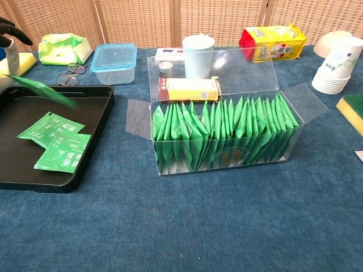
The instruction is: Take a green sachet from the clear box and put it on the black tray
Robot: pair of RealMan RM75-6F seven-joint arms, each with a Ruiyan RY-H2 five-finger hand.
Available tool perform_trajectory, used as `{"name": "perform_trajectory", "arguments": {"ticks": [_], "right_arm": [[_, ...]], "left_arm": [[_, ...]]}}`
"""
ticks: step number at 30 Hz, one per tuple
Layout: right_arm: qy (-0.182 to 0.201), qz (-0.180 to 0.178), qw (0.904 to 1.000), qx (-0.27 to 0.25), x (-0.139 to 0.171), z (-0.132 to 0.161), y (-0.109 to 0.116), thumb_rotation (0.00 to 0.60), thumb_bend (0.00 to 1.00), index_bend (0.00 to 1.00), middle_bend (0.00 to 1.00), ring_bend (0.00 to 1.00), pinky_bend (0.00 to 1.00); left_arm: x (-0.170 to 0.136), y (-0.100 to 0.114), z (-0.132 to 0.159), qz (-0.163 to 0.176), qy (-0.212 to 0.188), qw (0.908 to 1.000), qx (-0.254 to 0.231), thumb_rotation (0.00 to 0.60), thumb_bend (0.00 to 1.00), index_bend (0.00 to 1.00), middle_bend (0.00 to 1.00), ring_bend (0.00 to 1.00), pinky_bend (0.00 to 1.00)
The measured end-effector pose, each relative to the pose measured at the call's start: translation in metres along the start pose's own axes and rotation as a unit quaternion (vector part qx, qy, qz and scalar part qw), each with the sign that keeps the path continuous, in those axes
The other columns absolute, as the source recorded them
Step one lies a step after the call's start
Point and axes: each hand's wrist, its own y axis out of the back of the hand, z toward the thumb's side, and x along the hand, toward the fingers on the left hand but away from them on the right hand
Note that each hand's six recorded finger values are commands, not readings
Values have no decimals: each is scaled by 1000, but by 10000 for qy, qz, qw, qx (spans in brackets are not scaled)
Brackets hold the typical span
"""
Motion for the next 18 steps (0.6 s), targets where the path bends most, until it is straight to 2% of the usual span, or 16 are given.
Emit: {"name": "perform_trajectory", "arguments": {"ticks": [2,4,11,18], "right_arm": [[5,7,10000,0,0,0,0,600,206,0,20,64,198],[23,9,10000,-6,-1,1,-1,600,207,0,20,64,198],[48,-16,10000,-12,-3,1,0,600,206,0,20,63,198],[161,-18,9999,32,-9,5,2,600,206,0,20,63,198]], "left_arm": [[0,-2,-1,-41,18,10000,64,600,346,249,85,0,148],[-1,-6,0,-149,21,9998,96,600,346,220,81,0,148],[-5,-5,6,-182,14,9998,-18,600,344,214,81,0,148],[-23,14,-1,94,155,9984,-542,600,342,237,109,0,148]]}}
